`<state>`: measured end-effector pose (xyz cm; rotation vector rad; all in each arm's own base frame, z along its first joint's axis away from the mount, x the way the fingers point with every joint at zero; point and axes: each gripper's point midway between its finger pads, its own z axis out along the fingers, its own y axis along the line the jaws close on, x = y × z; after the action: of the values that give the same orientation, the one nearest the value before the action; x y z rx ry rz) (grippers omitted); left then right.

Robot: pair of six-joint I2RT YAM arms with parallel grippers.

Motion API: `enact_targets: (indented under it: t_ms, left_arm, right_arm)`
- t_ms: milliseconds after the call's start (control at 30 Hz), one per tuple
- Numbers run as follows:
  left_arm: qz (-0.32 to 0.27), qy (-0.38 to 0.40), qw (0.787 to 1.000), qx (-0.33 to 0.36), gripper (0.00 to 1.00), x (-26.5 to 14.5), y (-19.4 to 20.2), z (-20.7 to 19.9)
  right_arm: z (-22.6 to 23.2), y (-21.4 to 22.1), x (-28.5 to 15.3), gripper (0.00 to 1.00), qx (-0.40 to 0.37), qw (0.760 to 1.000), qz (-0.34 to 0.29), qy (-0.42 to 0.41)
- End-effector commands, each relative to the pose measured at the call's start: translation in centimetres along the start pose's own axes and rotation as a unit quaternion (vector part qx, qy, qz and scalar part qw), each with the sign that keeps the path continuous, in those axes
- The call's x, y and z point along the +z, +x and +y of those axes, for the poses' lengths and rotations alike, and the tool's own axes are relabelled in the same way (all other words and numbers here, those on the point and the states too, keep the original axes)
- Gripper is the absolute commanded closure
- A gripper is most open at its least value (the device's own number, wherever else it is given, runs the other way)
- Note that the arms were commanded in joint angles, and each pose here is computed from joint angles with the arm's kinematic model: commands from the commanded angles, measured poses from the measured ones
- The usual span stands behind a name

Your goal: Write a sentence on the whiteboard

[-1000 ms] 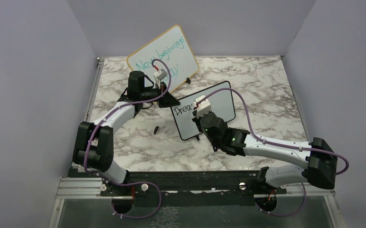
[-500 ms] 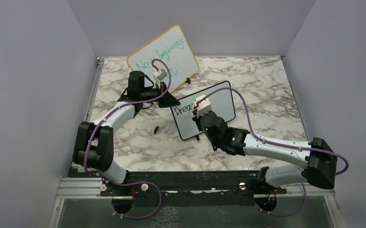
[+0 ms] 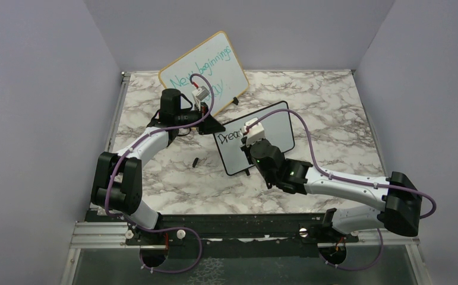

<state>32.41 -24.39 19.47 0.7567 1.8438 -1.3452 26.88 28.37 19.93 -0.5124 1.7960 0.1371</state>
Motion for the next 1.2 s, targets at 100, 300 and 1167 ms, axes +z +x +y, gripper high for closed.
enact_targets:
  t_ms: [100,300,1167]
  left_arm:
    - [0.016,0.005,1.0,-0.015,1.0,0.1,1.0,-0.2]
    - [0.017,0.004,1.0,-0.015,1.0,0.1,1.1,-0.1]
    - [0.019,0.002,1.0,-0.016,1.0,0.1,1.1,0.0]
  right_arm:
    - [0.0,1.3,-0.4,1.0,0.006,0.999,0.03,-0.01]
    - [0.1,1.9,-0.4,1.0,0.004,0.999,0.037,-0.012]
    - [0.3,2.0,-0.6,1.0,0.003,0.999,0.042,-0.019]
